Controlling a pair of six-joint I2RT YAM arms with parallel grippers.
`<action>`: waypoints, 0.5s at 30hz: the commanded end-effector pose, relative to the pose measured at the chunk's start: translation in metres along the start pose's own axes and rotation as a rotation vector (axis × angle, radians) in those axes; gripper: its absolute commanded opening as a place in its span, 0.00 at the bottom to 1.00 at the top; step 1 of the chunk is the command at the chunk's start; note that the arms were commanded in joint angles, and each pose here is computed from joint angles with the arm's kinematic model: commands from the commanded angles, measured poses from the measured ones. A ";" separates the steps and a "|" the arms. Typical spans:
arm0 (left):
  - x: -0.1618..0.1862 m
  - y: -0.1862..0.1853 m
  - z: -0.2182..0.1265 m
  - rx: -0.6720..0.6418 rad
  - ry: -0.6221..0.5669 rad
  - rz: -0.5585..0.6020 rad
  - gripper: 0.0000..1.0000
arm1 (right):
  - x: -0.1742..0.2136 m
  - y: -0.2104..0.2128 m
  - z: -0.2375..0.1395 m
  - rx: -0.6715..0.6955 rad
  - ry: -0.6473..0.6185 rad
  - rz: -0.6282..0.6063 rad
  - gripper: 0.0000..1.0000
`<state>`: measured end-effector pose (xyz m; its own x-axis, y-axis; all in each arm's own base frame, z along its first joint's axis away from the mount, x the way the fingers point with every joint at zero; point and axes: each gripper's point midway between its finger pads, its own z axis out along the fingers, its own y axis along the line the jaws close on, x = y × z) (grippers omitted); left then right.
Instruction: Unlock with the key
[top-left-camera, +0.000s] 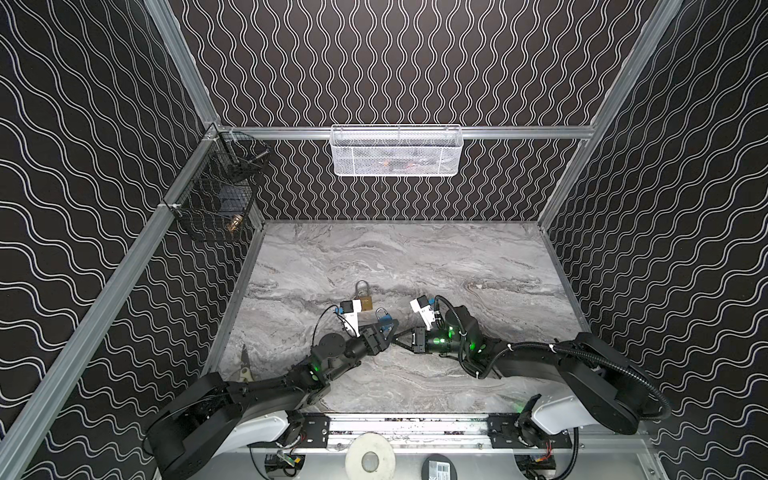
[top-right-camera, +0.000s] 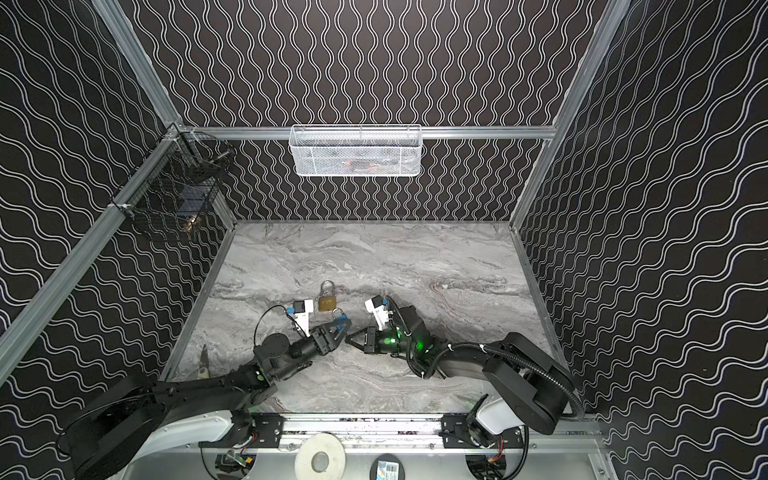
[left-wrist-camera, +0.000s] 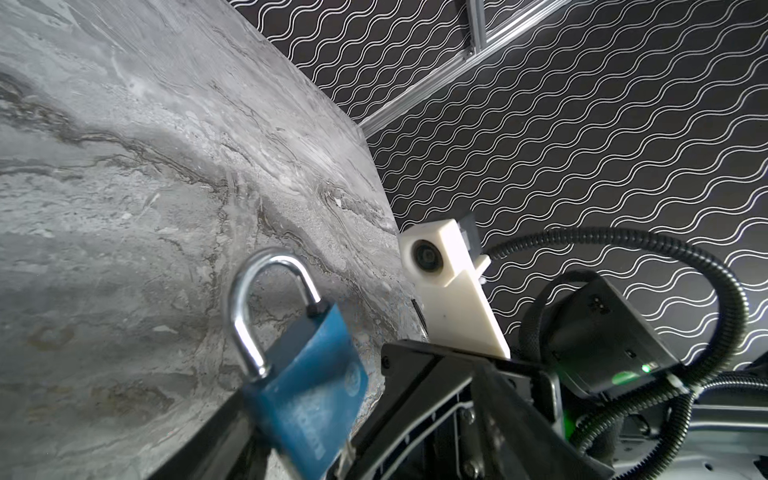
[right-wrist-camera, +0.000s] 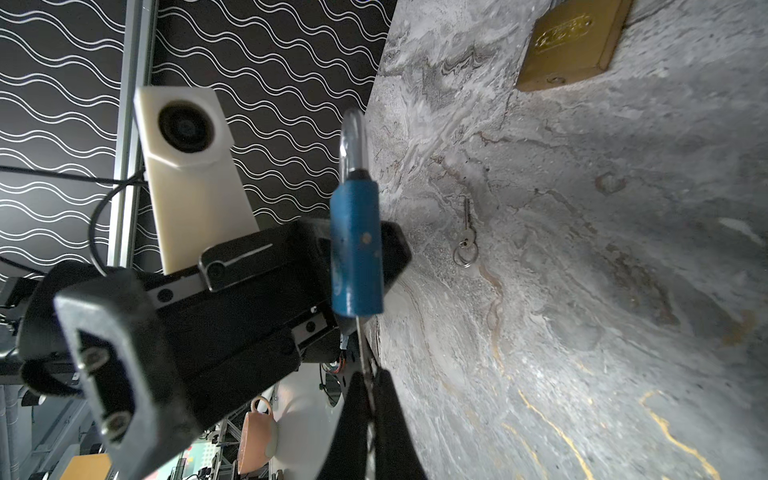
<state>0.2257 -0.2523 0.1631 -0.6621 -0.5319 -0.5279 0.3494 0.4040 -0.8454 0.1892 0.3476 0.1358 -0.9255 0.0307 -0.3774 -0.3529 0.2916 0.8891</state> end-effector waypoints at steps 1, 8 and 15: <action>-0.013 -0.011 -0.002 0.050 -0.057 0.005 0.70 | -0.009 0.018 0.001 -0.067 -0.022 -0.043 0.00; -0.017 -0.014 0.000 0.070 -0.064 0.004 0.51 | -0.009 0.020 0.002 -0.076 -0.018 -0.044 0.00; -0.011 -0.017 0.008 0.106 -0.025 -0.014 0.19 | -0.012 0.027 -0.001 -0.090 -0.032 -0.059 0.00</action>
<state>0.2370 -0.2520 0.1624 -0.6495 -0.5532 -0.5216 0.3466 0.3952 -0.8507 0.1893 0.3516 0.1455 -0.9192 0.0260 -0.3929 -0.3737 0.2574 0.8911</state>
